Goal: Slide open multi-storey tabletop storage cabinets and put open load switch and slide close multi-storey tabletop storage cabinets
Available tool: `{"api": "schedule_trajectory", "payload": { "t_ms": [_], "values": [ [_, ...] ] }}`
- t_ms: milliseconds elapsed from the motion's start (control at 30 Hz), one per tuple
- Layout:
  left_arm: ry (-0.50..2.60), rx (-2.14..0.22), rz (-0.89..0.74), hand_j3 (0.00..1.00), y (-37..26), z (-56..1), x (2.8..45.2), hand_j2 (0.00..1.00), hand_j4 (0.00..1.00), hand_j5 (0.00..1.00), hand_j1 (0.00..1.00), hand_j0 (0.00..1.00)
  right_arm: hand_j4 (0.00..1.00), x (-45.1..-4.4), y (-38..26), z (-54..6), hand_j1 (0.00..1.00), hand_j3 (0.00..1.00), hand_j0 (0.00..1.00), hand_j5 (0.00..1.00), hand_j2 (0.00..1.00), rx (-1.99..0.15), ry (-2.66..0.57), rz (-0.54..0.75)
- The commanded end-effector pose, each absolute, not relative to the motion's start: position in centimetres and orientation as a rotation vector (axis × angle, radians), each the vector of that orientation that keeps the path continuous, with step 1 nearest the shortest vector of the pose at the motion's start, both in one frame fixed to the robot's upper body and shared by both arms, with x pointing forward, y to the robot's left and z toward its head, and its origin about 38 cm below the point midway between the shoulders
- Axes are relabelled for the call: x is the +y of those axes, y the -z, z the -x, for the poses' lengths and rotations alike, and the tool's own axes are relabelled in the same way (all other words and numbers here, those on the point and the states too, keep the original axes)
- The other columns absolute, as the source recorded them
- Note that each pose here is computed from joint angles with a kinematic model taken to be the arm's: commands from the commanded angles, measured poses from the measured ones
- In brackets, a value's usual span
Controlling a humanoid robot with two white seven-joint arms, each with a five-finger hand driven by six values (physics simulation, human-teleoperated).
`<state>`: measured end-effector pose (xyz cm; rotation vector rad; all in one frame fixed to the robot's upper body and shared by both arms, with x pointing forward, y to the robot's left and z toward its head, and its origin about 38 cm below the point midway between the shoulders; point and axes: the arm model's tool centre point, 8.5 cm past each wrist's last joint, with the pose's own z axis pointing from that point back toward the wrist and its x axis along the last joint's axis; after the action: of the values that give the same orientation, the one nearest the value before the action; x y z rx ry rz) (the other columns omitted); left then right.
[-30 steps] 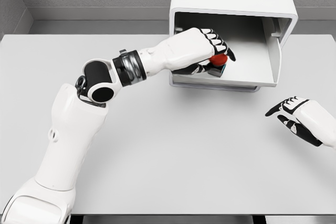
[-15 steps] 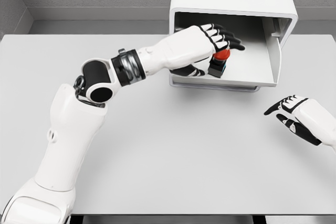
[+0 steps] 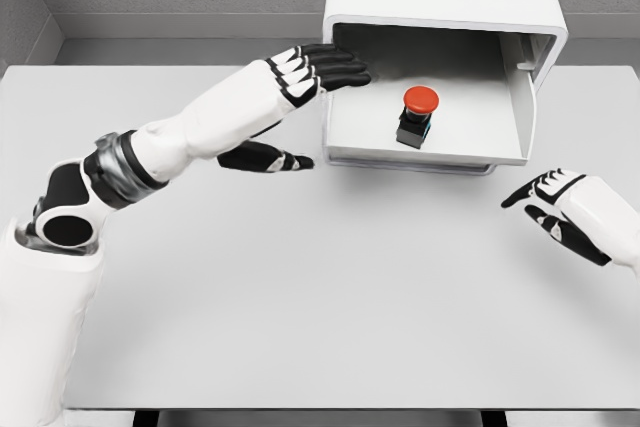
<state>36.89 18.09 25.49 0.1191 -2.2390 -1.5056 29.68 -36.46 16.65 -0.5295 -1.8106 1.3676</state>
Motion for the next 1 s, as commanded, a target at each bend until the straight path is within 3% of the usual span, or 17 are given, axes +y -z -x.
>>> {"api": "schedule_trajectory", "payload": {
  "t_ms": [0,100,267,967],
  "values": [
    [1.391,-2.234,-0.267,1.0,-27.7,-36.8,25.7,1.0,1.0,1.0,1.0,1.0,0.51,-36.0,-16.2,-29.6,0.51,0.51,0.51,0.51,0.51,-1.808,-1.364,0.503],
    [1.185,-2.095,-0.398,1.0,-24.0,-33.6,33.6,1.0,1.0,1.0,1.0,1.0,0.51,-35.3,-16.3,-30.0,0.51,0.51,0.51,0.51,0.51,-1.825,-1.372,0.487],
    [0.988,-1.858,-0.337,1.0,-15.8,-33.6,39.1,1.0,1.0,1.0,1.0,1.0,0.51,-34.2,-16.3,-30.6,0.51,0.51,0.51,0.51,0.51,-1.848,-1.381,0.462],
    [0.951,-1.805,-0.319,1.0,-13.8,-33.8,40.0,1.0,1.0,1.0,1.0,1.0,0.51,-31.6,-16.4,-33.6,0.51,0.51,0.51,0.51,0.51,-1.882,-1.422,0.406]
  ]
}}
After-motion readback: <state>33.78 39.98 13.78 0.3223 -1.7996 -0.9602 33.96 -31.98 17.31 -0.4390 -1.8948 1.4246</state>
